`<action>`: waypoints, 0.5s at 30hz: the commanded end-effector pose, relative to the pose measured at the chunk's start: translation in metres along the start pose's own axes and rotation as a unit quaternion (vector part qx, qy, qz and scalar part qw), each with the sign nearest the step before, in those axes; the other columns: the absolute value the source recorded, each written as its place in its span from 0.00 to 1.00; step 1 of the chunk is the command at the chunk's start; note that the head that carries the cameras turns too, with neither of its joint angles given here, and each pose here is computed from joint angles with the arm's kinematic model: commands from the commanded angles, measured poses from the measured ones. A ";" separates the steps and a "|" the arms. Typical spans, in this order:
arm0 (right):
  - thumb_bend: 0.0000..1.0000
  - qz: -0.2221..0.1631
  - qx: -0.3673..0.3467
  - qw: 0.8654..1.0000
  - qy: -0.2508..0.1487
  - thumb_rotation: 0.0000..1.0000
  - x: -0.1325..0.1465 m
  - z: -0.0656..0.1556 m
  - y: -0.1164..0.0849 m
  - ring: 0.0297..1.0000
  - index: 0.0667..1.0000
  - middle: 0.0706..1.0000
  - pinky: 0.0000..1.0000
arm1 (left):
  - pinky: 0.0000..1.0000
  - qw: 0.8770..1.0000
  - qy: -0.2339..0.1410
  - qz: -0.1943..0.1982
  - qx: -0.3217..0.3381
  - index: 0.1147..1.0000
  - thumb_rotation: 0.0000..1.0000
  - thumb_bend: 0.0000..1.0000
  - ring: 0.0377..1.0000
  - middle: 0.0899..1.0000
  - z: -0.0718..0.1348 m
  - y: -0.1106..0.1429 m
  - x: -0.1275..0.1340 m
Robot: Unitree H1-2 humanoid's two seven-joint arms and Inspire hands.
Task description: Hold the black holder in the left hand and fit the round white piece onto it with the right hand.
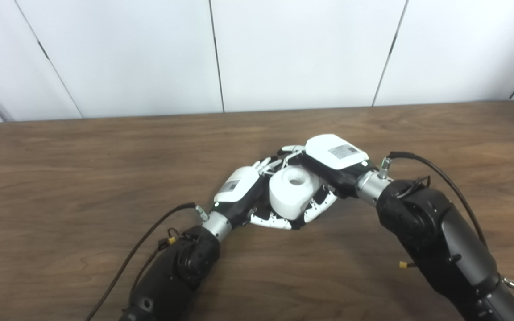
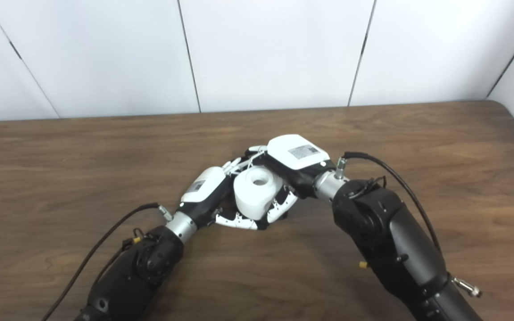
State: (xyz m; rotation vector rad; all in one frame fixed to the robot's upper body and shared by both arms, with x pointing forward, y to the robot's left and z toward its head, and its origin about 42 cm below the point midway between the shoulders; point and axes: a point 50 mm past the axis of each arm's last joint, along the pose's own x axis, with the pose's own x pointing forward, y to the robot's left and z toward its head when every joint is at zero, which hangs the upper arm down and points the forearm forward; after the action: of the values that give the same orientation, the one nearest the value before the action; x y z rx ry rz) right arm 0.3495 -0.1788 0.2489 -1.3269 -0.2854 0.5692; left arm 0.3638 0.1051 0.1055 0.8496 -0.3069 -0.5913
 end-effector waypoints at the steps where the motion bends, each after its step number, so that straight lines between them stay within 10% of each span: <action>1: 0.91 -0.015 -0.012 1.000 0.000 0.26 -0.004 -0.002 -0.017 0.84 0.99 0.94 0.70 | 1.00 0.996 0.036 -0.078 -0.020 0.41 0.06 0.52 1.00 0.93 -0.010 -0.046 -0.018; 15: 0.94 -0.060 -0.001 0.998 0.017 0.27 -0.009 -0.012 -0.039 0.88 1.00 1.00 0.75 | 1.00 0.996 0.039 -0.080 -0.021 0.41 0.06 0.52 1.00 0.93 -0.013 -0.046 -0.022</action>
State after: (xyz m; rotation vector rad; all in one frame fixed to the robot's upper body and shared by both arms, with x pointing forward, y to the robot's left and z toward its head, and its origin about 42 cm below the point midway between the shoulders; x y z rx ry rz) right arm 0.3552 -0.2011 0.2568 -1.3130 -0.2251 0.5111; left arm 0.3638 0.1055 0.1054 0.8471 -0.3066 -0.5922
